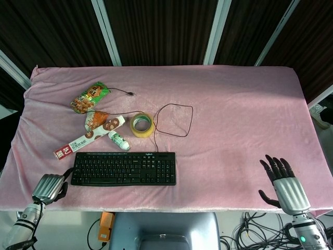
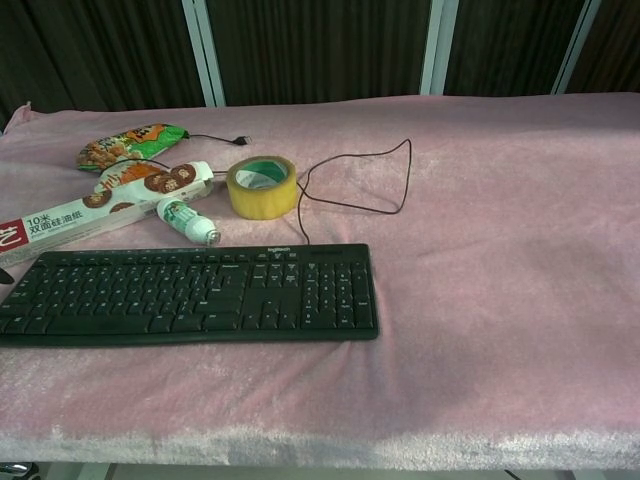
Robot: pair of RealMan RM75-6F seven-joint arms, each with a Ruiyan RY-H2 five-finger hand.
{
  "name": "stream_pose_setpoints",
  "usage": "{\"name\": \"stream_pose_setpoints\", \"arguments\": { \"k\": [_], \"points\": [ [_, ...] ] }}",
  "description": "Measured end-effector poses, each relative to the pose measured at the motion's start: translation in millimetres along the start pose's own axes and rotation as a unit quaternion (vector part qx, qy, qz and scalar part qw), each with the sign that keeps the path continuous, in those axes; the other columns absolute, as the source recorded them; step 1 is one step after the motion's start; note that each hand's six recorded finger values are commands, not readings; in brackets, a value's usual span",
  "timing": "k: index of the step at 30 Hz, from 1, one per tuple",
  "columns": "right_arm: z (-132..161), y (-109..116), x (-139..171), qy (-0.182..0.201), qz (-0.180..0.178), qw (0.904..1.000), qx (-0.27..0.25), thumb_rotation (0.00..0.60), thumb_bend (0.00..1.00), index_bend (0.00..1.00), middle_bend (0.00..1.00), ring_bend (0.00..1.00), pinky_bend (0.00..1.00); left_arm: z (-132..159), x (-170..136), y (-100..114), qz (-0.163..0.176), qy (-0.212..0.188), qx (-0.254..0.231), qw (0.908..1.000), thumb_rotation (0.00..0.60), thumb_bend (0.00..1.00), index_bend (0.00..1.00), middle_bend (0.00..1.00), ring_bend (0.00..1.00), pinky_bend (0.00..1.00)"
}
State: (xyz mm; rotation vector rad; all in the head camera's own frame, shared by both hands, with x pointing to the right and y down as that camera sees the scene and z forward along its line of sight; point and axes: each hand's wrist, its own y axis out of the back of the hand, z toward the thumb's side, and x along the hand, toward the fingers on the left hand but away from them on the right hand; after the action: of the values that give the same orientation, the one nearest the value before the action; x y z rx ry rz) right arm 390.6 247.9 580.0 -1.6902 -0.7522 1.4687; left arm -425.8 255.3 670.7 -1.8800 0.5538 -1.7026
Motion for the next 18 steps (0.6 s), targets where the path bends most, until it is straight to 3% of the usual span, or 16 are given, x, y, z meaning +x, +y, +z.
{"name": "stream_pose_setpoints", "arguments": {
  "k": [18],
  "points": [
    [-0.6,0.8,0.6,-0.002,-0.002,1.0,0.0,0.6,0.41,0.0,0.0,0.0,0.0,-4.3,7.5,-12.4,-0.02,0.005,-0.007,0.9998,0.6,0.74,0.19,1.0,1.0,1.0]
  ]
}}
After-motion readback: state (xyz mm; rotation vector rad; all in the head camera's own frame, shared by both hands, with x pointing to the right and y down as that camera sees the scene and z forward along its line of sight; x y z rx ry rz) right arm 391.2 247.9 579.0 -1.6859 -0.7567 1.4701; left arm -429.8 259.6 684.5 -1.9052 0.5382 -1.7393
